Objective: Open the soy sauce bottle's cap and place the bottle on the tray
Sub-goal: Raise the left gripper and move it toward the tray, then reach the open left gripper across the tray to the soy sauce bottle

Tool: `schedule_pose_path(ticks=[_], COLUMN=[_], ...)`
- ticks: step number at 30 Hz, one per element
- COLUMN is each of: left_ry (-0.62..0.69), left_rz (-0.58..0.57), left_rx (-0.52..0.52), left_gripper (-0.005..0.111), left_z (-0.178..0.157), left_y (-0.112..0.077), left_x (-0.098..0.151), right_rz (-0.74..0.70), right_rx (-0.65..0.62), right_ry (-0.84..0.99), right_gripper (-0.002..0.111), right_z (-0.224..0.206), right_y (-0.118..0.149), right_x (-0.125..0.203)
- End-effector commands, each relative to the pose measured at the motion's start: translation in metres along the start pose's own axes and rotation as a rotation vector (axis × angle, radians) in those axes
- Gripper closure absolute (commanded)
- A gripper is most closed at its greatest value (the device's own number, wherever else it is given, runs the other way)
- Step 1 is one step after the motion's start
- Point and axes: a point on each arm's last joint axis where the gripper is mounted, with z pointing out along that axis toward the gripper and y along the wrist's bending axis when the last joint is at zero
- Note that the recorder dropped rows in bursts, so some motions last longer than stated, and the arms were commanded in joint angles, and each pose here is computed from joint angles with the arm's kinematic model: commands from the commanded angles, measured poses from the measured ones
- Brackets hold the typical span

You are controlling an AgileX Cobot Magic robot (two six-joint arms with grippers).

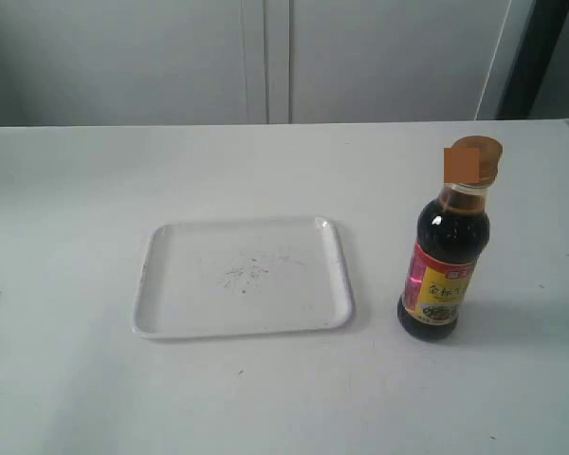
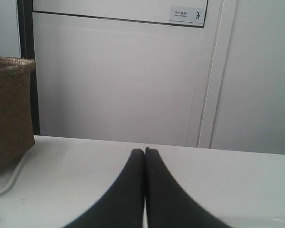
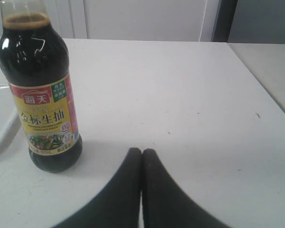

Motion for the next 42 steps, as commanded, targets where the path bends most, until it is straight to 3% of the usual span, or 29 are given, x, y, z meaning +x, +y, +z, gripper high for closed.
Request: schedule_pose_path(ticks=[1,8,19,27,42], left_ry=[0.003,0.046,0.263,0.382,0.401], left_rz=[0.045,0.139,0.244,0.338,0.387], left_rx=[0.008,0.094,0.224,0.39,0.721], left_gripper=[0.107,0.107,0.107,0.107,0.107], left_z=[0.02,0.063,0.127,0.153,0.183], left_y=[-0.003,-0.012,-0.024,-0.064,-0.14], left_x=[-0.022,-0.031,-0.012,0.006,0.04], right_rz=[-0.001,-0.001,-0.001,-0.001,-0.001], right_rx=[-0.002,-0.002,-0.002,-0.002,-0.002], right_ry=[-0.016,-0.016,-0.016,-0.016,-0.016], right_gripper=[0.108,0.108,0.108,0.108,0.108], right_z=[0.0,0.0,0.0,0.0,0.0], right_y=[0.0,0.0,0.0,0.0,0.0], right_x=[-0.001,-0.001,-0.001,-0.001,-0.001])
